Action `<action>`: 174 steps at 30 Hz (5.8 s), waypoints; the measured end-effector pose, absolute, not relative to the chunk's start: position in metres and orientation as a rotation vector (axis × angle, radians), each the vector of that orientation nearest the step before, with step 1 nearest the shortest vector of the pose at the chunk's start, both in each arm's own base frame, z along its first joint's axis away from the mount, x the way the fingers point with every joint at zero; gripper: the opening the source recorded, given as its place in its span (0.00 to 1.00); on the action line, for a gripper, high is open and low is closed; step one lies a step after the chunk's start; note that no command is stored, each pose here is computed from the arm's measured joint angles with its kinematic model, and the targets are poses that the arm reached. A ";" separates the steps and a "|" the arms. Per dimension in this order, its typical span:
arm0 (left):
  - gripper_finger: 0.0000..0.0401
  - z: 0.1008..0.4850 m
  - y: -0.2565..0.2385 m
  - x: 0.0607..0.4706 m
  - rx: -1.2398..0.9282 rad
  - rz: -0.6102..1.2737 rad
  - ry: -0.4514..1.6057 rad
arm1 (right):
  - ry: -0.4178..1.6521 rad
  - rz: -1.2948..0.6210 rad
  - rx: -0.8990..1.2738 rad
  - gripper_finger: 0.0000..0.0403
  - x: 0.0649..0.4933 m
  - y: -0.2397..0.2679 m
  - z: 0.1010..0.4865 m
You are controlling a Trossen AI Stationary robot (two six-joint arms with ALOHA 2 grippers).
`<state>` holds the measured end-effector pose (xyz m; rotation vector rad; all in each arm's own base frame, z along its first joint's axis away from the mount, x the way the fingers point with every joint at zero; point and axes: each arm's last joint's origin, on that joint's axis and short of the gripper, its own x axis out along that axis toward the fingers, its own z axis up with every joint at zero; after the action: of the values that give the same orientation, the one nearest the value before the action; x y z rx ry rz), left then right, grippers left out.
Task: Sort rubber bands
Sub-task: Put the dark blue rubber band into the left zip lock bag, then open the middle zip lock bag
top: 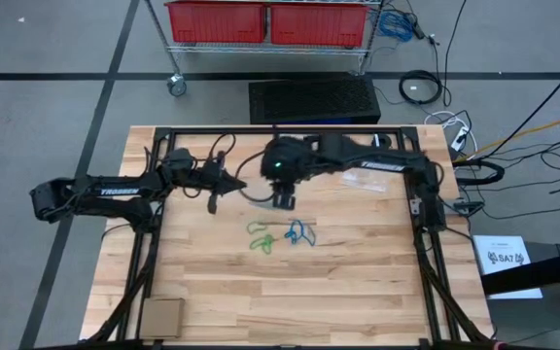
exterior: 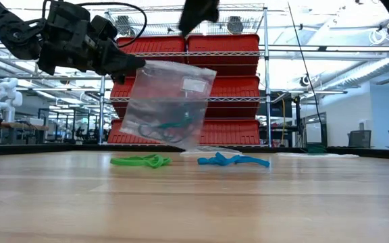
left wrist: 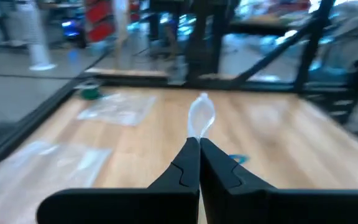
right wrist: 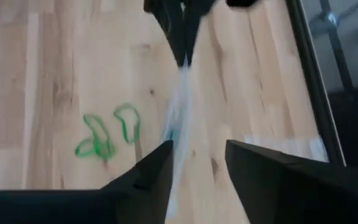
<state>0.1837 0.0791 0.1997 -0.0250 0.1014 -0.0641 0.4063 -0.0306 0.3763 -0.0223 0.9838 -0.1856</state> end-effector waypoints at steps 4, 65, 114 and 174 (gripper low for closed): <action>0.00 0.194 0.083 0.183 0.004 0.092 0.168 | 1.090 -0.201 -0.018 0.16 0.390 -0.035 0.378; 0.29 0.196 0.119 0.169 -0.130 0.747 0.733 | 0.806 -0.279 0.055 0.32 0.324 -0.084 0.186; 0.42 0.257 0.072 0.214 0.083 -0.099 0.169 | 0.874 -0.136 0.052 0.00 0.338 -0.026 0.309; 0.00 0.243 0.051 0.240 0.070 0.041 0.192 | 0.599 -0.149 0.052 0.34 0.380 -0.036 0.305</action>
<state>0.2402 0.0514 0.2431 0.0696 0.1923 0.0408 0.3797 -0.0364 0.3049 0.0517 0.5987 -0.1495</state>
